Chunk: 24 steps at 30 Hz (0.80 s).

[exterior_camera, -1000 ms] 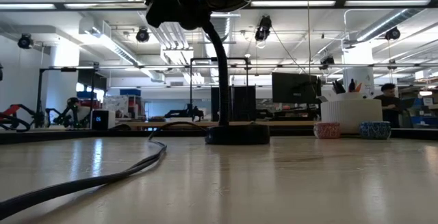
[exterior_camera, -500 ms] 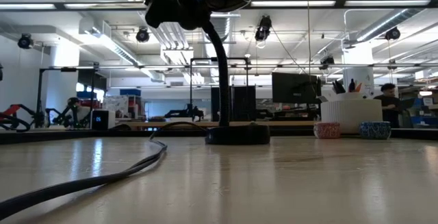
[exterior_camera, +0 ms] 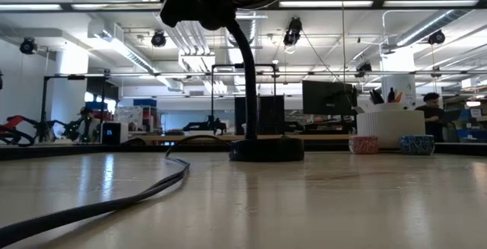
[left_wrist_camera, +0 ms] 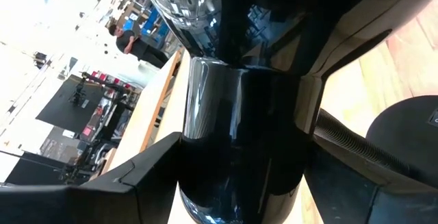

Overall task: Screw lightbulb
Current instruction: Insert the lightbulb into the lamp

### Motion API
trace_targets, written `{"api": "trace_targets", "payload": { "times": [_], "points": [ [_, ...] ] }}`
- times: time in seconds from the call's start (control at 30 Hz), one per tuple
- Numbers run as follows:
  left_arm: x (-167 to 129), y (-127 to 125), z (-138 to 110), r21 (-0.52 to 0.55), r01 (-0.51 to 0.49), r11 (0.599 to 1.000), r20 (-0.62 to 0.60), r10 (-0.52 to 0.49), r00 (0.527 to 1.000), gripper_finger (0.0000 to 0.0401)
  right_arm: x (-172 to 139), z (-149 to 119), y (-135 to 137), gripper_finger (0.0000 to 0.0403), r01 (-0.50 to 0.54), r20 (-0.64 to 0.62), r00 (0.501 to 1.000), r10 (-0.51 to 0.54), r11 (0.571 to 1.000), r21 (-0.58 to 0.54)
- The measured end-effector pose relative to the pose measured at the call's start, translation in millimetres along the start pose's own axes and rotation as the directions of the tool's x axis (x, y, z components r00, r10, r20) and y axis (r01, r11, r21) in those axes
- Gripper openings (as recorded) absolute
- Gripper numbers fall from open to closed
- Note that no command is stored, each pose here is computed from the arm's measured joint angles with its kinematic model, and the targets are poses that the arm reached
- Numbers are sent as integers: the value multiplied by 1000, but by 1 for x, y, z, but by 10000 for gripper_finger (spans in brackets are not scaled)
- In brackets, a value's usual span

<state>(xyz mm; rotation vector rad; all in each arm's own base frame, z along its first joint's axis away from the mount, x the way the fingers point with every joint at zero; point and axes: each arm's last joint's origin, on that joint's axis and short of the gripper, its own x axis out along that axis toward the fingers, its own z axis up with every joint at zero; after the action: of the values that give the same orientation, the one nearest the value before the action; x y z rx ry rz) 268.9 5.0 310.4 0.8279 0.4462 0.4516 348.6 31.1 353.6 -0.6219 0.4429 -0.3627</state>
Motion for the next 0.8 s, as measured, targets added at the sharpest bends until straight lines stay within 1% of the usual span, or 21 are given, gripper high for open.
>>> {"api": "trace_targets", "payload": {
  "times": [0.13, 0.23, 0.3, 0.37, 0.47, 0.53, 0.6, 0.67, 0.73, 0.77, 0.8],
  "points": [
    [0, 0, 0, 0, 0, 1000, 0, 0, 1000, 263, 0, 0, 0, 259, 5, 1, 1000, -5, 996, 91],
    [0, 0, 0, 0, 0, 1000, 1, 0, 1000, 263, 0, 1, 0, 262, 7, 4, 1000, -8, 981, 192],
    [0, 0, 0, -1, 0, 1000, 1, 0, 1000, 263, 0, 1, -1, 271, 8, 8, 1000, -11, 960, 280],
    [0, 0, 0, -2, -1, 1000, 1, 1, 1000, 263, 0, 2, -1, 279, 8, 11, 1000, -14, 926, 378],
    [0, 0, 0, -1, -1, 1000, 2, 1, 1000, 263, 0, 2, -2, 283, 8, 18, 1000, -21, 843, 538],
    [0, 0, 0, -1, -1, 1000, 2, 1, 1000, 263, 0, 2, -2, 283, 6, 18, 1000, -23, 767, 641],
    [0, 0, 0, -1, 0, 1000, 2, 0, 1000, 263, 0, 2, -2, 282, 5, 17, 1000, -26, 674, 738],
    [0, 0, 0, -1, -1, 1000, 2, 1, 1000, 263, 0, 2, -2, 280, 2, 15, 1000, -25, 565, 825],
    [0, 0, 0, -1, -1, 1000, 2, 1, 1000, 263, 0, 2, -2, 279, -1, 14, 1000, -24, 471, 882],
    [0, 0, 0, 0, -1, 1000, 2, 1, 1000, 263, 0, 2, -2, 281, -2, 13, 1000, -23, 446, 895],
    [0, 0, 1, 0, -2, 1000, 3, 2, 1000, 263, 0, 2, -1, 284, -6, 15, 1000, -18, 440, 898]
  ]
}}
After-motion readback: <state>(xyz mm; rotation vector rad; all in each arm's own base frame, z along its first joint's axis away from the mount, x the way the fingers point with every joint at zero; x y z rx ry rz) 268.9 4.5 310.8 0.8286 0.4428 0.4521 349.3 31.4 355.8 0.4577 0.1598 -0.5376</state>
